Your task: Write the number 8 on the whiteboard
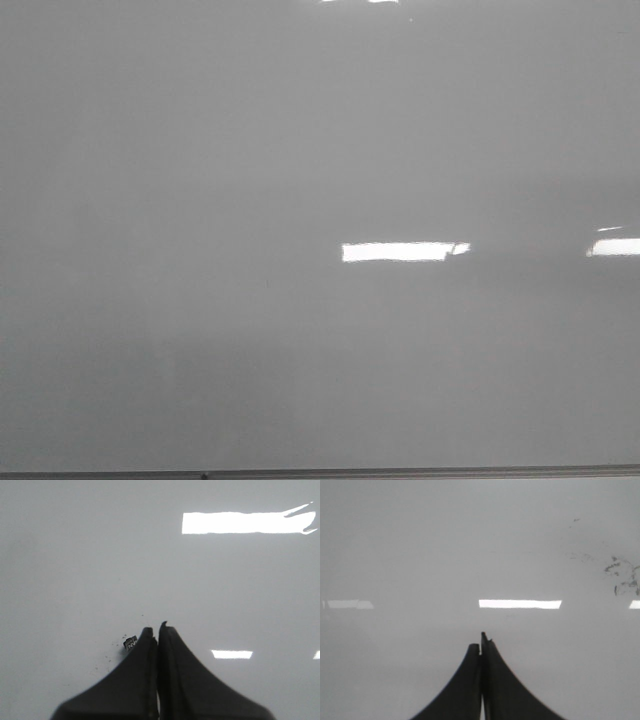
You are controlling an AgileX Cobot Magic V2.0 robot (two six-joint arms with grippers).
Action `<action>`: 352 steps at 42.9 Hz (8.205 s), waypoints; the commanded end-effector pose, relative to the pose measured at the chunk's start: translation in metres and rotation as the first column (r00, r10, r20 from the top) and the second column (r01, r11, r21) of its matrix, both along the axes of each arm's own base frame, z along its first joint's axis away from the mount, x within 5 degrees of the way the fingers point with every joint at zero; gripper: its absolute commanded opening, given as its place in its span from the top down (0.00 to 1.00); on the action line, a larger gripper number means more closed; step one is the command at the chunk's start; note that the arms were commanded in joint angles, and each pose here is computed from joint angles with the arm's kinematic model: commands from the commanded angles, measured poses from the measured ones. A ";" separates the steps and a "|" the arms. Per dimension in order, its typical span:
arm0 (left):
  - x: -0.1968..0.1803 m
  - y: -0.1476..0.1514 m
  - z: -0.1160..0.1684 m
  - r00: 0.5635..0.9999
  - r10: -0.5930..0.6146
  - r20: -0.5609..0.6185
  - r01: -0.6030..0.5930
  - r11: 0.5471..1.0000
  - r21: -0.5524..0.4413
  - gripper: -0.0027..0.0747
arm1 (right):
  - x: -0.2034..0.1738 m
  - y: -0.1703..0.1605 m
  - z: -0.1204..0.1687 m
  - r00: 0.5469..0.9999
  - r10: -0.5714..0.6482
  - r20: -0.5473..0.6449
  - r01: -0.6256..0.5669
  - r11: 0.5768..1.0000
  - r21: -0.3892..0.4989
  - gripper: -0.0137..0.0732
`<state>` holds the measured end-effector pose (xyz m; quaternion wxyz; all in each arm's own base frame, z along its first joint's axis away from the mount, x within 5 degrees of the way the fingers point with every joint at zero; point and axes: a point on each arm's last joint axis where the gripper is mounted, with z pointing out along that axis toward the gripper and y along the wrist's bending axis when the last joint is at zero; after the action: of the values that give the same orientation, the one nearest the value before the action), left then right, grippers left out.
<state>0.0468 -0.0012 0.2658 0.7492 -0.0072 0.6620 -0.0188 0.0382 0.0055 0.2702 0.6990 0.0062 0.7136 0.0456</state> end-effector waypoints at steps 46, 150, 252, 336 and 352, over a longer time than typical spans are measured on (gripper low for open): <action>0.094 -0.004 0.008 0.889 -0.065 -0.454 -0.028 0.980 -0.196 0.17 | 0.042 -0.001 0.044 0.994 -0.004 -0.113 0.004 1.000 0.001 0.16; 0.130 -0.163 0.043 0.107 -0.235 -0.966 0.993 0.077 0.091 0.99 | 0.128 0.147 0.064 0.317 0.654 -0.687 -0.927 0.366 -0.079 0.16; 0.035 -0.058 0.023 0.703 -0.534 -0.470 0.621 0.783 0.038 0.99 | 0.208 0.146 0.043 0.583 0.632 -0.510 -0.717 0.695 0.041 0.91; 0.020 -0.050 0.034 0.764 -0.540 -0.354 0.598 0.798 0.075 0.99 | 0.273 0.178 -0.014 0.587 0.570 -0.575 -0.608 0.779 0.151 0.91; 0.020 -0.050 0.034 0.764 -0.540 -0.354 0.598 0.798 0.075 0.99 | 0.285 0.160 0.039 0.688 0.566 -0.454 -0.595 0.798 0.095 0.91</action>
<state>0.0641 -0.0523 0.2860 0.5574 0.2893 0.7581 -0.1758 0.3132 0.1650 0.2774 0.3899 -0.2542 0.8484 0.2521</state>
